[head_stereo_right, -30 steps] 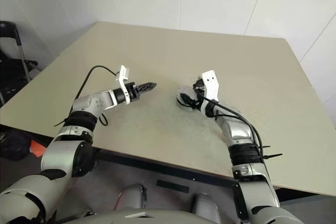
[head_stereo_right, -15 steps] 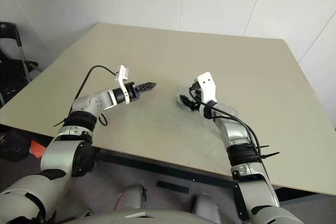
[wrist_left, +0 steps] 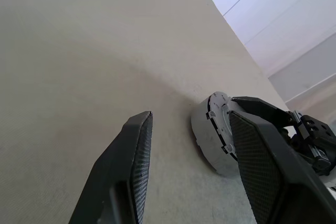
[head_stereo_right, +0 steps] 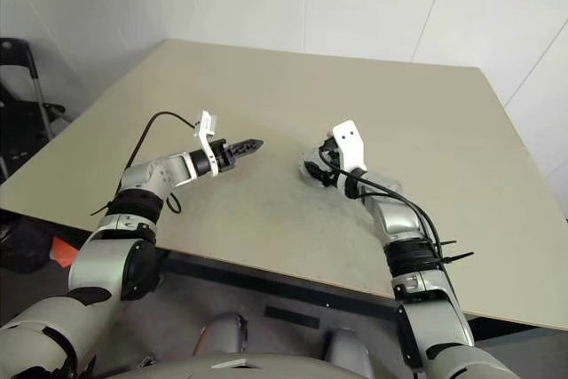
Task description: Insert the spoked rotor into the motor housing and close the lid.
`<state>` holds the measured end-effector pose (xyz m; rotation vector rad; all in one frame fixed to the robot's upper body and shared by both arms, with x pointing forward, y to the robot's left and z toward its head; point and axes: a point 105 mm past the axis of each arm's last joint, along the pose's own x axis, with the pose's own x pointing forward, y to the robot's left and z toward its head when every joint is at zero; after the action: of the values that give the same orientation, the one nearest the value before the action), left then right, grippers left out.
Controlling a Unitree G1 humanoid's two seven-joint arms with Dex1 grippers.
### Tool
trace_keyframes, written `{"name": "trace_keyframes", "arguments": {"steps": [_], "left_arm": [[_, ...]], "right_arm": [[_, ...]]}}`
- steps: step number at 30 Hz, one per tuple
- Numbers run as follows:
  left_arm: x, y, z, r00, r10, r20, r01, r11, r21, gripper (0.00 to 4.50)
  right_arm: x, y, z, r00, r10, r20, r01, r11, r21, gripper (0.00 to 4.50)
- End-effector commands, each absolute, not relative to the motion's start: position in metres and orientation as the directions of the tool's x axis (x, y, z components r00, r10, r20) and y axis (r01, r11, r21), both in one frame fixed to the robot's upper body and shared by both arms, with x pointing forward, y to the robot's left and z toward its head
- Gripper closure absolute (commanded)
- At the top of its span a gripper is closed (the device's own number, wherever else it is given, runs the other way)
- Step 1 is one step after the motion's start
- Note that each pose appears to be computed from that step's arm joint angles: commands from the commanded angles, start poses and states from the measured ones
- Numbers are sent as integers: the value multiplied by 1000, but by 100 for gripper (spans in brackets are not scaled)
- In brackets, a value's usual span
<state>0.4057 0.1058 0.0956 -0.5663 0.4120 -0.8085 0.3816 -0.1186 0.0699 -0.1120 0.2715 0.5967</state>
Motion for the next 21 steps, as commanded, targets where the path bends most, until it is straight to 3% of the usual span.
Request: {"name": "trace_keyframes", "arguments": {"steps": [1, 21], "left_arm": [[409, 105, 112, 632, -771, -86, 589, 549, -592, 205], [405, 89, 114, 596, -801, -61, 588, 487, -645, 205]], "right_arm": [[377, -138, 40, 781, 464, -418, -518, 855, -19, 155], [367, -157, 22, 751, 413, -515, -501, 865, -37, 155]]}}
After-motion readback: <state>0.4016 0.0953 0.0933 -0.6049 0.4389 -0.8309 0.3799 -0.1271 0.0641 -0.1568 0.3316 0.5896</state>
